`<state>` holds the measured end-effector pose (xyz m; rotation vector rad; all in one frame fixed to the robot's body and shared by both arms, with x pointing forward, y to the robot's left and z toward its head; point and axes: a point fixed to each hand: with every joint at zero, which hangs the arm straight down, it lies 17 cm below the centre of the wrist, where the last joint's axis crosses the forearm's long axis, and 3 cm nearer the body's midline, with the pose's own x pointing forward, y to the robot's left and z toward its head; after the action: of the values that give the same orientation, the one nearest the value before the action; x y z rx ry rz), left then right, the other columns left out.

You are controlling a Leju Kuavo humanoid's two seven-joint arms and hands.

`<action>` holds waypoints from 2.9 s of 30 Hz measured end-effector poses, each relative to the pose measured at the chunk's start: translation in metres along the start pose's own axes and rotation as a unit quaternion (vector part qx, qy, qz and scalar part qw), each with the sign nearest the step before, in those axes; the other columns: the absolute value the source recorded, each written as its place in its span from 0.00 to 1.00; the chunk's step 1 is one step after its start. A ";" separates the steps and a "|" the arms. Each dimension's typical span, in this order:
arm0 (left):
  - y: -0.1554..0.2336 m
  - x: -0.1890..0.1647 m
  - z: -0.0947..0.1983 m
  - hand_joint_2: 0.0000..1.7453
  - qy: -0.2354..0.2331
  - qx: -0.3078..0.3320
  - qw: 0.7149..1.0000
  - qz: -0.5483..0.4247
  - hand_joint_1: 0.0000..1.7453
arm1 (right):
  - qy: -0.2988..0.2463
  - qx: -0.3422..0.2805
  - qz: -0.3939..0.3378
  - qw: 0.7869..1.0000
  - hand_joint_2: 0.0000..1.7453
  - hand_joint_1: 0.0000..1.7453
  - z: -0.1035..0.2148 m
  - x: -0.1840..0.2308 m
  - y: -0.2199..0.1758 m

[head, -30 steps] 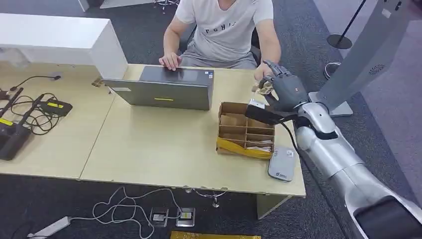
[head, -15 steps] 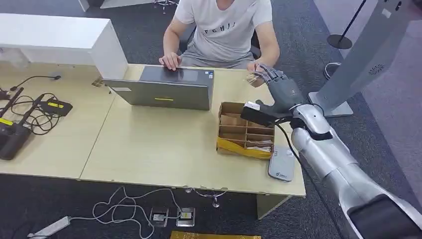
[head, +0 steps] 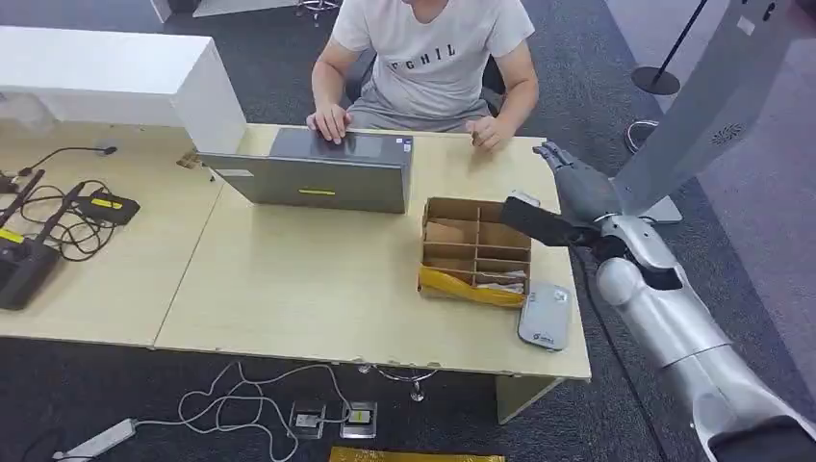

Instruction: Pass the card to the sensor for recognition and then transmit it.

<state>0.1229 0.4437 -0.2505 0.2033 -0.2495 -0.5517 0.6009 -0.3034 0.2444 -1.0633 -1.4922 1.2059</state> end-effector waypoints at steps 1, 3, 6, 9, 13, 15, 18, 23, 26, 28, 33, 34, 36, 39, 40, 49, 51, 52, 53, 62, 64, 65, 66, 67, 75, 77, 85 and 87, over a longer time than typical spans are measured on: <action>0.000 0.000 0.000 0.00 0.000 0.000 1.000 0.000 0.00 | -0.001 -0.006 0.000 1.000 1.00 0.00 0.001 -0.001 -0.006; 0.000 0.000 0.000 0.00 0.000 0.000 1.000 0.000 0.00 | -0.004 -0.016 0.001 1.000 1.00 0.00 0.004 -0.001 -0.015; 0.000 0.000 0.000 0.00 0.000 0.000 1.000 0.001 0.00 | -0.004 -0.027 0.002 1.000 1.00 0.00 0.008 -0.004 -0.026; 0.000 0.000 0.000 0.00 0.000 0.000 1.000 0.006 0.00 | 0.022 -0.023 -0.009 0.999 1.00 0.00 0.017 -0.019 -0.034; 0.000 -0.004 0.001 0.00 0.006 -0.001 1.000 0.016 0.00 | 0.050 -0.014 -0.041 0.998 1.00 0.00 0.042 -0.041 -0.053; 0.003 -0.006 0.001 0.00 0.010 0.003 1.000 0.019 0.00 | 0.055 -0.018 -0.039 0.998 1.00 0.00 0.055 -0.048 -0.063; 0.004 -0.007 0.001 0.00 0.013 0.005 1.000 0.024 0.00 | 0.059 -0.027 -0.023 0.998 1.00 0.00 0.074 -0.052 -0.068; 0.006 -0.007 0.000 0.00 0.016 0.010 0.999 0.031 0.00 | 0.053 -0.050 0.019 0.997 1.00 0.00 0.097 -0.044 -0.060; 0.005 -0.007 0.000 0.00 0.018 0.011 0.999 0.036 0.00 | 0.051 -0.054 0.025 0.997 1.00 0.00 0.106 -0.042 -0.047; 0.005 -0.006 0.000 0.00 0.018 0.011 0.999 0.038 0.00 | 0.054 -0.046 0.021 0.997 1.00 0.00 0.114 -0.041 -0.032; 0.004 -0.005 0.000 0.00 0.018 0.010 0.999 0.041 0.00 | 0.058 -0.032 0.019 0.998 1.00 0.00 0.129 -0.035 -0.009; 0.004 -0.005 0.000 0.00 0.018 0.010 0.999 0.041 0.00 | 0.059 -0.037 0.029 0.997 1.00 0.00 0.131 -0.035 -0.008; 0.004 -0.004 -0.001 0.00 0.018 0.013 0.999 0.041 0.00 | 0.058 -0.050 0.049 0.996 1.00 0.00 0.135 -0.035 -0.008; 0.003 -0.004 -0.001 0.00 0.020 0.013 0.999 0.042 0.00 | 0.049 -0.056 0.059 0.995 1.00 0.00 0.137 -0.029 -0.004; 0.003 -0.004 -0.001 0.00 0.020 0.013 0.999 0.042 0.00 | 0.047 -0.054 0.058 0.996 1.00 0.00 0.137 -0.027 -0.001; 0.000 0.000 -0.002 0.00 0.018 0.012 0.999 0.038 0.00 | 0.041 -0.035 0.016 0.998 1.00 0.00 0.135 -0.005 0.023; 0.000 0.000 -0.002 0.00 0.017 0.013 0.999 0.036 0.00 | 0.043 -0.036 0.009 0.998 1.00 0.00 0.132 -0.003 0.026; 0.000 0.001 -0.002 0.00 0.017 0.012 0.999 0.036 0.00 | 0.044 -0.037 0.007 0.998 1.00 0.00 0.130 -0.003 0.027; 0.000 0.001 -0.002 0.00 0.017 0.013 0.999 0.036 0.00 | 0.045 -0.038 0.004 0.998 1.00 0.00 0.128 -0.003 0.029; -0.001 0.003 -0.002 0.00 0.016 0.011 0.999 0.035 0.00 | 0.050 -0.025 -0.008 0.998 1.00 0.00 0.114 0.007 0.049; -0.002 0.003 -0.002 0.00 0.016 0.009 0.999 0.035 0.00 | 0.051 -0.022 -0.010 0.998 1.00 0.00 0.113 0.009 0.053; -0.002 0.003 -0.002 0.00 0.015 0.009 0.999 0.035 0.00 | 0.051 -0.020 -0.011 0.998 1.00 0.00 0.112 0.011 0.055; -0.002 0.003 -0.002 0.00 0.015 0.009 0.999 0.035 0.00 | 0.052 -0.018 -0.012 0.998 1.00 0.00 0.112 0.012 0.057; -0.003 0.003 -0.002 0.00 0.015 0.009 0.999 0.035 0.00 | 0.052 -0.016 -0.014 0.998 1.00 0.00 0.111 0.014 0.060; -0.004 0.004 -0.002 0.00 0.016 0.008 0.999 0.035 0.00 | 0.054 -0.005 -0.019 0.998 1.00 0.00 0.107 0.022 0.074; -0.004 0.004 -0.002 0.00 0.016 0.008 0.999 0.035 0.00 | 0.054 -0.001 -0.020 0.998 1.00 0.00 0.107 0.023 0.078; -0.004 0.003 -0.002 0.00 0.016 0.007 0.999 0.033 0.00 | 0.054 0.008 -0.014 0.998 1.00 0.00 0.106 0.026 0.087; -0.004 0.003 -0.002 0.00 0.016 0.006 0.999 0.031 0.00 | 0.050 0.012 -0.011 0.999 1.00 0.00 0.105 0.030 0.090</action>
<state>0.1241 0.4386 -0.2529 0.2158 -0.2274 -0.4843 0.4988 -0.2815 0.1485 -1.0720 -1.4053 1.1365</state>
